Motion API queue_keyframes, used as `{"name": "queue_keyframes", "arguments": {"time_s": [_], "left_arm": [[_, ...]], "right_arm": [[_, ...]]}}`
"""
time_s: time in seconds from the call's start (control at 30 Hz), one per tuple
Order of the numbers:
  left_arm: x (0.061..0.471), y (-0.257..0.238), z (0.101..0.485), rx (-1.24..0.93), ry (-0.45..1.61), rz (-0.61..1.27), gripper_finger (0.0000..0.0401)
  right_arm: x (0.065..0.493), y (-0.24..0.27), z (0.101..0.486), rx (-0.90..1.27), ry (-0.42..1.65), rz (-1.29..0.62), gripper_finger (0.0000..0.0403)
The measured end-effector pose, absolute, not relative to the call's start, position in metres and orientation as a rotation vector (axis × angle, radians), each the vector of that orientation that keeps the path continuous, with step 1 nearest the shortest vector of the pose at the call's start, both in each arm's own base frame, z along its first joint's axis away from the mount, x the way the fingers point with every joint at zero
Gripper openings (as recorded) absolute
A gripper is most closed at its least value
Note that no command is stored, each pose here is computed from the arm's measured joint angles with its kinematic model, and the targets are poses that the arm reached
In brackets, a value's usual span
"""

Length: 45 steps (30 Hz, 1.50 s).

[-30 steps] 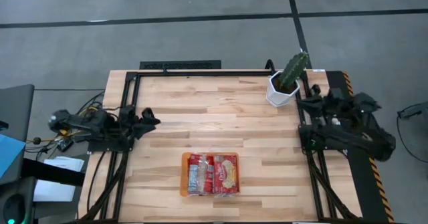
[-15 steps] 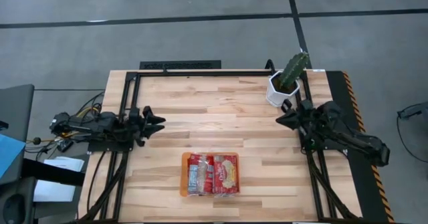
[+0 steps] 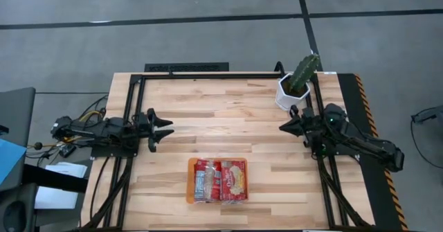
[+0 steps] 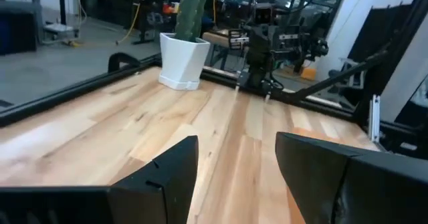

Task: Sort popcorn bags into baskets
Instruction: Return to Home Position

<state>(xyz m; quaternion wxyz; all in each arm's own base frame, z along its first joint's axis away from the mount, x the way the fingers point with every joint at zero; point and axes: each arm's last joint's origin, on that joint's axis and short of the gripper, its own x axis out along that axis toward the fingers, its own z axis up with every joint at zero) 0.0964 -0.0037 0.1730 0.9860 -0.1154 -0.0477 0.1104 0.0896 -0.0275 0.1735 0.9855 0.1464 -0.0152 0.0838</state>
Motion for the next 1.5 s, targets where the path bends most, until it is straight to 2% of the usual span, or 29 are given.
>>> {"name": "queue_keyframes", "arguments": {"time_s": [0.33, 1.5], "left_arm": [[0.0965, -0.0037, 0.1727, -0.138, -0.084, 0.227, 0.0190], [0.0966, -0.0037, 0.1722, -0.202, -0.090, 0.224, 0.0190]], "right_arm": [[0.0901, -0.0285, 0.1722, 0.302, -0.022, 0.141, 0.0047], [0.0902, -0.0286, 0.1714, 0.307, -0.017, 0.140, 0.0047]]}}
